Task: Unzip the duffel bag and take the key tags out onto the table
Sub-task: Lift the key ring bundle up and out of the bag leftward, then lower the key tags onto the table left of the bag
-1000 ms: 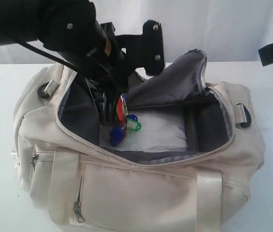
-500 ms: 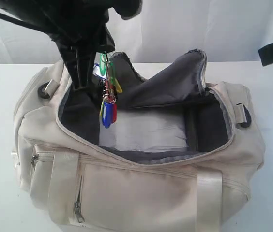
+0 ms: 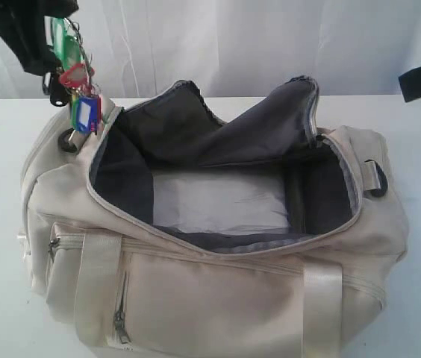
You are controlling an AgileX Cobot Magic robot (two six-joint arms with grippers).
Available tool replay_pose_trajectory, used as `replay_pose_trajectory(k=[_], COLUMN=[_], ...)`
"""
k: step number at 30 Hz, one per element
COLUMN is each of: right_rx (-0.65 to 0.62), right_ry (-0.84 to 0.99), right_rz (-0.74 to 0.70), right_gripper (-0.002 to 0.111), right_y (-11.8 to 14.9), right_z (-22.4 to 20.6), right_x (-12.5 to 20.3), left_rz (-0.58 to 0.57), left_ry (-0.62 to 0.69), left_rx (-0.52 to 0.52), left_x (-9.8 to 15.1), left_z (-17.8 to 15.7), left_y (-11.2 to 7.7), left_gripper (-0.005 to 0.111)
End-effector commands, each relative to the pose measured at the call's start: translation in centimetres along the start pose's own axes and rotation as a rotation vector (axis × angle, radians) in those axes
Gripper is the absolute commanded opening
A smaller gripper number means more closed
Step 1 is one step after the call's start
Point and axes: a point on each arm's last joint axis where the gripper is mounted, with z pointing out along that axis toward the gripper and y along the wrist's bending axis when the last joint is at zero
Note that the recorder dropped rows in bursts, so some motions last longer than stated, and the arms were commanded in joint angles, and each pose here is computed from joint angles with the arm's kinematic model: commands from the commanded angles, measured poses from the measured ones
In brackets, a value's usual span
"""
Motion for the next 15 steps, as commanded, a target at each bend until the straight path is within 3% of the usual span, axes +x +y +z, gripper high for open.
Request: replay_pose_trajectory(k=[1, 5, 10, 15], right_rx=[0.003, 0.003, 0.003, 0.003], right_ry=[0.000, 0.000, 0.000, 0.000], right_rz=[-0.015, -0.015, -0.015, -0.015], right_gripper=[0.000, 0.000, 0.000, 0.000], right_y=[0.0, 0.0, 0.0, 0.0], right_z=[-0.1, -0.1, -0.1, -0.1], right_x=[0.2, 0.2, 0.2, 0.2], left_rz=[-0.048, -0.081, -0.101, -0.133], left_ry=[0.018, 0.049, 0.174, 0.167], left_rx=[-0.062, -0.110, -0.080, -0.084], left_x=[1.5, 2.9, 4.8, 5.0], left_z=[-2.5, -4.3, -4.7, -4.8], left_y=[1.4, 2.5, 2.6, 2.8], left_gripper=[0.000, 0.000, 0.000, 0.000])
